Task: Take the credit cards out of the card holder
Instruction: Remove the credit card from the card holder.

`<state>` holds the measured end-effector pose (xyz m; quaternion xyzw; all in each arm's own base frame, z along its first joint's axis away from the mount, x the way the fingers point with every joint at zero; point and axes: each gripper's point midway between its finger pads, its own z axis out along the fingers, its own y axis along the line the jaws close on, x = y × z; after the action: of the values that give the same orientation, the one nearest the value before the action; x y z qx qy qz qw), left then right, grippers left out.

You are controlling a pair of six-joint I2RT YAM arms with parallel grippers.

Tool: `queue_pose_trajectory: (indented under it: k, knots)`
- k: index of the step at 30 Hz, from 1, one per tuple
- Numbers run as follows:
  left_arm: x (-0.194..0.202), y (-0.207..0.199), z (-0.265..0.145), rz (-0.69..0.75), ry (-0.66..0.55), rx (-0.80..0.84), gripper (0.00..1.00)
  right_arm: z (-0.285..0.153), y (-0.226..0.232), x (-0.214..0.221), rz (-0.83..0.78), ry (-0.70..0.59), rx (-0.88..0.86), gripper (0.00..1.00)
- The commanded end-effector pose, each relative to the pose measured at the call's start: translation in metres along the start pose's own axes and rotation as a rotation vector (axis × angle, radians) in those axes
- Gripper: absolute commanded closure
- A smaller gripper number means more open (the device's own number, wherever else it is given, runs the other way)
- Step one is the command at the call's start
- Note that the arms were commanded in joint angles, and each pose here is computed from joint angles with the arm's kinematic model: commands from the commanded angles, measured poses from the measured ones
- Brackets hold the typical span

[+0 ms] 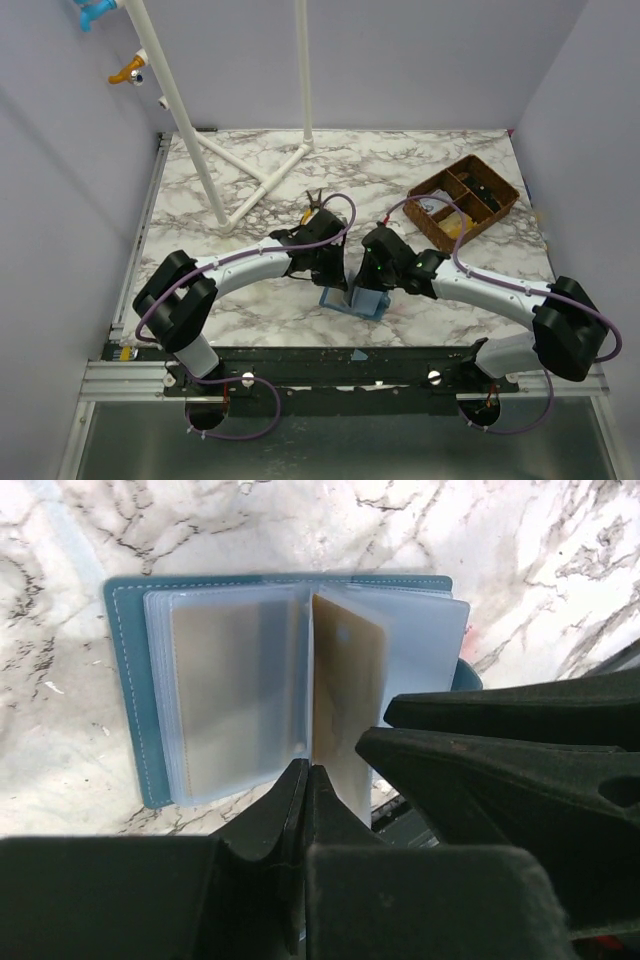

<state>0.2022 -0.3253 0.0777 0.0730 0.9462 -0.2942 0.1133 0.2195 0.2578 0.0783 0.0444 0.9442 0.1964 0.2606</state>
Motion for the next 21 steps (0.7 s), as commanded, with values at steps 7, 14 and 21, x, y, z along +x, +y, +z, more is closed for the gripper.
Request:
queue_pose_trajectory:
  k: [7, 14, 21]
  knots:
    - [-0.01, 0.017, -0.013, -0.057, -0.085, -0.074, 1.0, 0.0, -0.027, 0.01, -0.012, 0.007, 0.087, 0.75]
    - [-0.01, 0.034, -0.022, -0.098, -0.119, -0.097, 1.0, 0.001, -0.041, 0.013, -0.03, 0.005, 0.137, 0.71]
    - [-0.006, 0.042, -0.024, -0.117, -0.131, -0.107, 1.0, 0.02, -0.036, 0.019, -0.042, 0.037, 0.135, 0.71]
